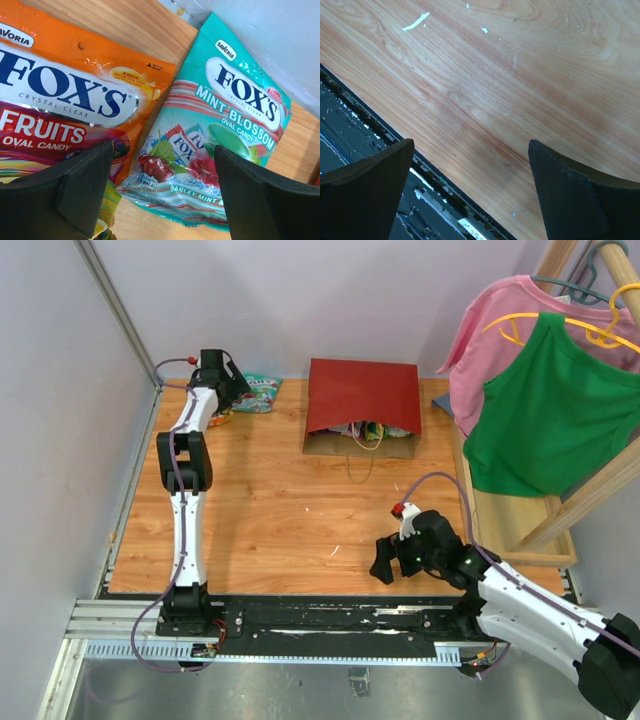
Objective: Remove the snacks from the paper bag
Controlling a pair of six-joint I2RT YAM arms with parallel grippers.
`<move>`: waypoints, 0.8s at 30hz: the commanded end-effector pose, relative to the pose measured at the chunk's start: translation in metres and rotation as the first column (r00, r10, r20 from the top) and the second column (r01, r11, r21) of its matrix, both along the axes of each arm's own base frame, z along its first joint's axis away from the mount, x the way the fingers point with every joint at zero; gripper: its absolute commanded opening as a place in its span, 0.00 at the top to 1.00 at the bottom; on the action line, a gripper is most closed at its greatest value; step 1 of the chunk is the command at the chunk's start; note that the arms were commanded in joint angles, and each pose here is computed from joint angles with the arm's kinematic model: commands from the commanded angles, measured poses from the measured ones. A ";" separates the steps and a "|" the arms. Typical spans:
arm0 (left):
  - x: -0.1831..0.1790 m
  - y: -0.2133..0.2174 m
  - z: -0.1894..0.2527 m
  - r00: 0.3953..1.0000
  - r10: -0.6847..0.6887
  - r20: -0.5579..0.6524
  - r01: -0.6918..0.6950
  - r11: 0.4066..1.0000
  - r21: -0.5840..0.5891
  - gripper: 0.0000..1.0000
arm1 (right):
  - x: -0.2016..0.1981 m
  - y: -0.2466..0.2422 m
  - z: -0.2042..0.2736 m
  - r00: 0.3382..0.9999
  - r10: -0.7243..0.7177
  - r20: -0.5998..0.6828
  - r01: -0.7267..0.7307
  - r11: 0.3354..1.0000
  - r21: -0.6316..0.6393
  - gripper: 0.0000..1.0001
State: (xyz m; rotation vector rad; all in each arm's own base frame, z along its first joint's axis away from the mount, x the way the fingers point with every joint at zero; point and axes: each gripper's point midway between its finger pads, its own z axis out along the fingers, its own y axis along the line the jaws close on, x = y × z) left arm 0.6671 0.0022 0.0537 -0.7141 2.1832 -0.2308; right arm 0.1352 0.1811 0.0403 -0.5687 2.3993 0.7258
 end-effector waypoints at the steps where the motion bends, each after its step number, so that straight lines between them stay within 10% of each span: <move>1: -0.012 0.016 0.033 0.999 -0.032 0.003 0.032 0.992 0.119 0.09 | 0.010 -0.001 0.022 0.998 -0.025 0.055 0.024 1.000 0.016 0.02; 13: -0.132 -0.037 0.264 0.893 -0.137 0.430 0.101 0.989 0.107 0.00 | 0.022 -0.011 0.056 0.984 -0.118 0.133 0.113 0.992 0.048 0.02; 24: -0.354 -0.165 0.166 0.780 -0.349 0.520 0.463 0.881 -0.103 0.02 | 0.023 -0.020 0.064 0.969 -0.215 0.123 0.208 0.976 0.068 0.02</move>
